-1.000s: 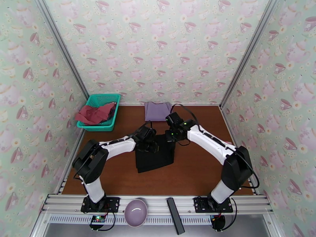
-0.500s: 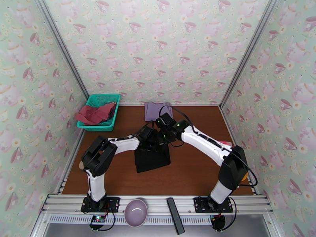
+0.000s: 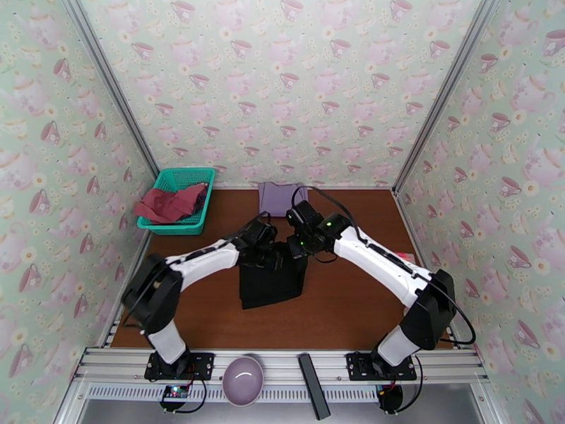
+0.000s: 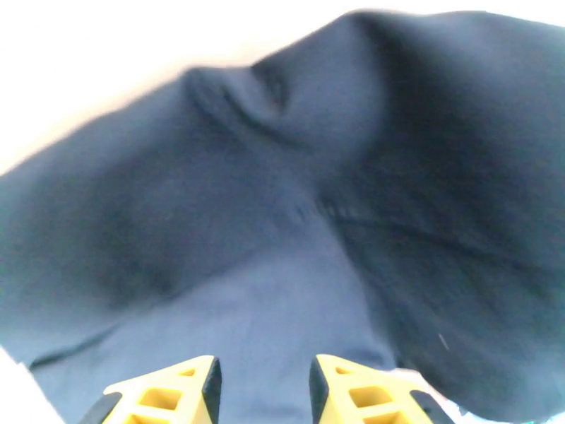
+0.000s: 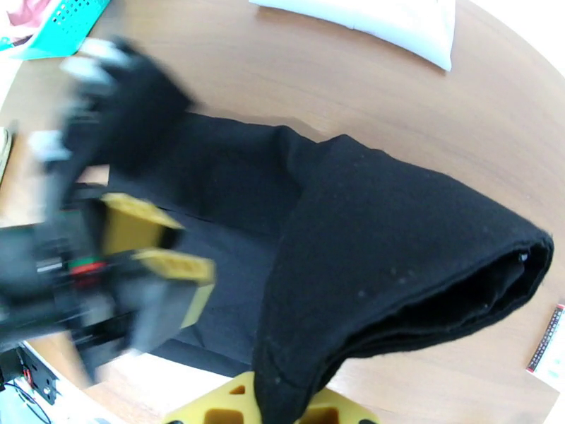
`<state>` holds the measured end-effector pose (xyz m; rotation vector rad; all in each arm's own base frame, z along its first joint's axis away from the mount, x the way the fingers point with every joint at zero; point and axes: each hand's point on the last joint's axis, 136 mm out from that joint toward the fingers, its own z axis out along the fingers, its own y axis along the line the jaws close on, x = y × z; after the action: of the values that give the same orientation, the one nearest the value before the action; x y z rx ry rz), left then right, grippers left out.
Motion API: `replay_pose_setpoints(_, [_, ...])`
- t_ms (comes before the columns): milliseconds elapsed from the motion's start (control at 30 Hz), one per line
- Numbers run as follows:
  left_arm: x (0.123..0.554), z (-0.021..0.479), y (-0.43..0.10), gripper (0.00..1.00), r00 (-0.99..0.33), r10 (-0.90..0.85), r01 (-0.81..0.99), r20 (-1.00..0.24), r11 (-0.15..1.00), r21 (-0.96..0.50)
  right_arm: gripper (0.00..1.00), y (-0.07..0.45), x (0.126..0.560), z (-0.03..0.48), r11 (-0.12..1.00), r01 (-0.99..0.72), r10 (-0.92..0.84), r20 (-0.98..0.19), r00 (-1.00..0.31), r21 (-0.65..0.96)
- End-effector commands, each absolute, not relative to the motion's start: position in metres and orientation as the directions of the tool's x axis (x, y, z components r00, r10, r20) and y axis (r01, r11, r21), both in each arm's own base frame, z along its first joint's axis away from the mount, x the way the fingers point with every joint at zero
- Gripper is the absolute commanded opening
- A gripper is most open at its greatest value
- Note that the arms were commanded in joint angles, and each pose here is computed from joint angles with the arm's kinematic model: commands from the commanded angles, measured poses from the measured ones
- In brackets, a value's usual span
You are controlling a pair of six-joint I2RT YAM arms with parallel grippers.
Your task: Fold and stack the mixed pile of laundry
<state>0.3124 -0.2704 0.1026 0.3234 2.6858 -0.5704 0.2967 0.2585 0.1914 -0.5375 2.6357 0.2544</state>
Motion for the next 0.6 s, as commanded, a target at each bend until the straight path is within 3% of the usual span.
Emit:
replay_pose_setpoints(0, [0.296, 0.091, -0.231, 0.40, -0.930, 0.150, 0.234, -0.336, 0.946, -0.226, 0.00, 0.261, 0.303, 0.202, 0.904, -0.420, -0.338, -0.476, -0.812, 0.076])
replay_pose_setpoints(267, [0.293, 0.015, -0.184, 0.26, -0.973, -0.038, 0.028, -0.229, 0.960, -0.278, 0.00, 0.274, 0.303, 0.206, 0.889, -0.443, -0.346, -0.467, -0.814, 0.114])
replay_pose_setpoints(567, [0.285, -0.021, -0.188, 0.24, -0.985, -0.056, 0.003, -0.165, 0.942, -0.336, 0.00, 0.347, 0.282, 0.185, 0.820, -0.524, -0.399, -0.427, -0.811, 0.231])
